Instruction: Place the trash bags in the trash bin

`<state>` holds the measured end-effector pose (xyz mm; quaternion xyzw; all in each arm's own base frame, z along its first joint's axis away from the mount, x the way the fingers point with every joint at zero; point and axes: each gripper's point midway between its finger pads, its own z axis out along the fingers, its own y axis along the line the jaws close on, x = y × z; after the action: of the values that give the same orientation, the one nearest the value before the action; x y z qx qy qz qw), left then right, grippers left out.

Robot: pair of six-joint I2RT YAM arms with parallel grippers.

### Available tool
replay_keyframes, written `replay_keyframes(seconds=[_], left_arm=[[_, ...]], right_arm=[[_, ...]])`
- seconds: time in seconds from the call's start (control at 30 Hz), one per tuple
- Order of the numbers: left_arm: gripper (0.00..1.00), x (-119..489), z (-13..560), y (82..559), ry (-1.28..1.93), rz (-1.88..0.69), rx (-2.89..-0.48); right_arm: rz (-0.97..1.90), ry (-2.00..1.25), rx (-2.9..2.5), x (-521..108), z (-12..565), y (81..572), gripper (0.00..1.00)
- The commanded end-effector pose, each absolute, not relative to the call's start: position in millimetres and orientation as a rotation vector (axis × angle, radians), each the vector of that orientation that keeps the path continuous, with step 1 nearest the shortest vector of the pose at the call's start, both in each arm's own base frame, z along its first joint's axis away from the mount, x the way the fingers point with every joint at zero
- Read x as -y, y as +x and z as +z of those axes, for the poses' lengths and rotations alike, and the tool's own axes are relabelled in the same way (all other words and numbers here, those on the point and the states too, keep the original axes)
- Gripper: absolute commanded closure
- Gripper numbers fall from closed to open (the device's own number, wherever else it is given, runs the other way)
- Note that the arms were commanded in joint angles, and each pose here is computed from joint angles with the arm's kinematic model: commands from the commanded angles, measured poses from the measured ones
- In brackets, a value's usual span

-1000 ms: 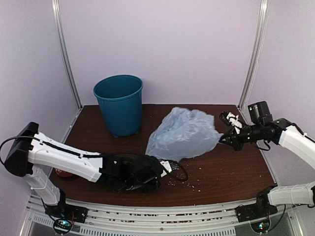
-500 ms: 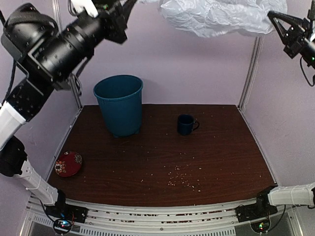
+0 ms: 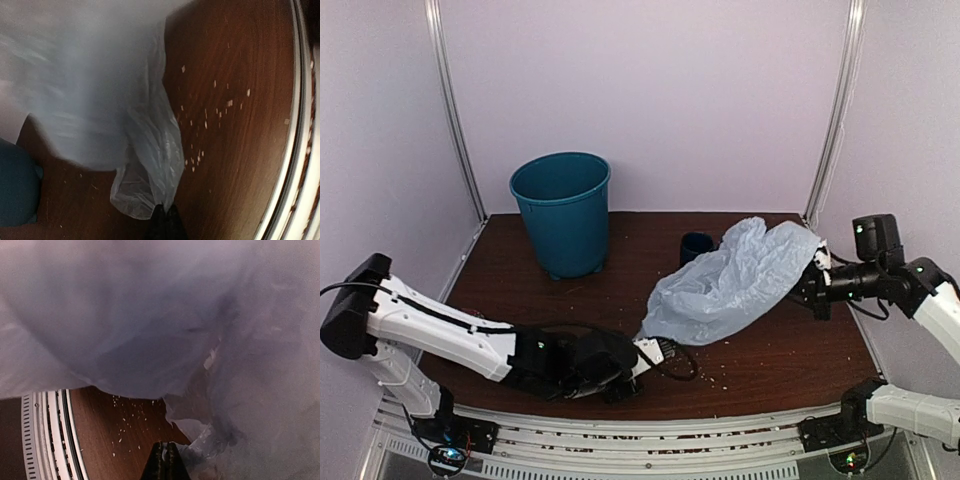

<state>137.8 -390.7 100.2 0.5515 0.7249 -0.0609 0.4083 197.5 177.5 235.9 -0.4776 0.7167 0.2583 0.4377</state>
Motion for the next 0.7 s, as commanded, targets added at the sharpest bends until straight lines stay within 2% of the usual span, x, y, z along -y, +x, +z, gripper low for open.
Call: replay_keyframes(seconds=[0.0,0.13,0.23,0.43,0.53,0.67], left_arm=[[1.0,418.5,226.9,148.1,1.011,-0.457,-1.666],[1.0,412.9,250.3,159.3,0.887,-0.483,-1.67],[1.0,419.9,261.5,166.6,0.837,-0.6,-1.702],[1.0,433.5,242.8,163.7,0.856,-0.641,-1.706],[1.0,445.1,244.8,157.2,0.908,-0.68,-1.686],[1.0,443.5,289.9,167.4,0.857,-0.638,-1.599]], right_arm=[[0.743,-1.205,-1.619,-192.0,276.8,188.2,1.0],[0.702,-1.117,-1.697,-188.0,264.1,207.4,1.0],[0.673,-1.041,-1.794,-183.6,248.0,225.1,1.0],[0.605,-1.012,-2.01,-177.2,197.4,252.4,1.0],[0.565,-1.1,-2.145,-178.4,165.6,251.3,1.0],[0.641,-1.358,-2.254,-197.0,140.1,221.7,1.0]])
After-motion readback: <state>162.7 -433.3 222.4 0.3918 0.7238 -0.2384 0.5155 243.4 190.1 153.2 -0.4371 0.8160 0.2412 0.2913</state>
